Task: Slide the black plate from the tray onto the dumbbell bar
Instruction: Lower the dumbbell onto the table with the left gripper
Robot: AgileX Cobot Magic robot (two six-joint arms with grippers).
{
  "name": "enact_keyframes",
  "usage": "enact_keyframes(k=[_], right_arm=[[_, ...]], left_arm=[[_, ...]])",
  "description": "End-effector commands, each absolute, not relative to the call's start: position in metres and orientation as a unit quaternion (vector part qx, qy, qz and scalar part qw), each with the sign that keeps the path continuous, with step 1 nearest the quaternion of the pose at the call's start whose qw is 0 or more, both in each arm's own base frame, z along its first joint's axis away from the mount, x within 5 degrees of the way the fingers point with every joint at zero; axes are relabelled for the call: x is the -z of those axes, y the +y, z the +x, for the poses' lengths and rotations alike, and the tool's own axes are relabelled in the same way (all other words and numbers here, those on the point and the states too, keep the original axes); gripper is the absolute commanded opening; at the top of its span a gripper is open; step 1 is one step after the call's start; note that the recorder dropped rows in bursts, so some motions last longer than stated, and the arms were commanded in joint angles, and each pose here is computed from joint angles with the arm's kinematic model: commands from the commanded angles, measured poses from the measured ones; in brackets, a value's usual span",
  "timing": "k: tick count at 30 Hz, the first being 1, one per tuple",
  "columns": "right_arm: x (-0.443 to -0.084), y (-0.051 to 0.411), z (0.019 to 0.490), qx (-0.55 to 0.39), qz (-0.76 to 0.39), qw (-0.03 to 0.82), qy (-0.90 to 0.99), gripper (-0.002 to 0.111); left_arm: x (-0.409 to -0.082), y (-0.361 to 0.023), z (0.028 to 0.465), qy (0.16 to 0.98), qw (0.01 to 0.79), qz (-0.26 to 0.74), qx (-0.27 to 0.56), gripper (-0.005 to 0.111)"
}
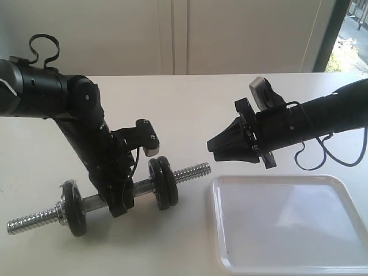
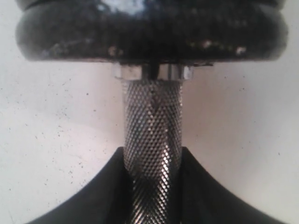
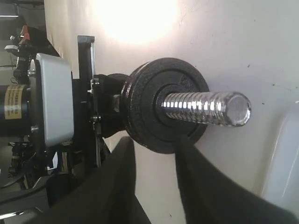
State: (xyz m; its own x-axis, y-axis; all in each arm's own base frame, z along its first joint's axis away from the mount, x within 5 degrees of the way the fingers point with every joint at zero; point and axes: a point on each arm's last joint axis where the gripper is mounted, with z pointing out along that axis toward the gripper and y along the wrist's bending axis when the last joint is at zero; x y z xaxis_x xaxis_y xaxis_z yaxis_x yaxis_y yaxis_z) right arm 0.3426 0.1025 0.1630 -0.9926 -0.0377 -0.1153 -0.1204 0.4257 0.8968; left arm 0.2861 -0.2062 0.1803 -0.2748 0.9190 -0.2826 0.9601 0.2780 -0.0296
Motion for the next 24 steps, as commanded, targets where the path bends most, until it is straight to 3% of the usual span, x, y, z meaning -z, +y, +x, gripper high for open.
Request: enact_keyframes(k=[1,12,15,20,24], right_arm=[[-0.1692,0.1000,0.3447,-0.540,-0.051,0.051,0.839,0.027],[-0.1717,0.1001,0.3471,-0.539,-0.055,0.056,0.839,0.007],[-0.1722,0.1003,0.3476,-0.542,-0.052,0.058,0.837,0.007],[-0.1730,0.1006,0.3484,-0.546,-0.048,0.060,0.835,0.007],[-0.1733,0.1007,0.3487,-0.547,-0.046,0.061,0.834,0.007]], left_arm=[[-0.2005,-0.2120,0.2883,0.800,0.143,0.571,0.121,0.000],[-0.2005,-0.2115,0.2866,0.799,0.134,0.572,0.123,0.003],[-0.2003,-0.2111,0.2864,0.799,0.133,0.574,0.122,0.021],[-0.2003,-0.2111,0.2863,0.799,0.132,0.574,0.122,0.060],[-0.2003,-0.2109,0.2863,0.798,0.132,0.575,0.121,0.066]])
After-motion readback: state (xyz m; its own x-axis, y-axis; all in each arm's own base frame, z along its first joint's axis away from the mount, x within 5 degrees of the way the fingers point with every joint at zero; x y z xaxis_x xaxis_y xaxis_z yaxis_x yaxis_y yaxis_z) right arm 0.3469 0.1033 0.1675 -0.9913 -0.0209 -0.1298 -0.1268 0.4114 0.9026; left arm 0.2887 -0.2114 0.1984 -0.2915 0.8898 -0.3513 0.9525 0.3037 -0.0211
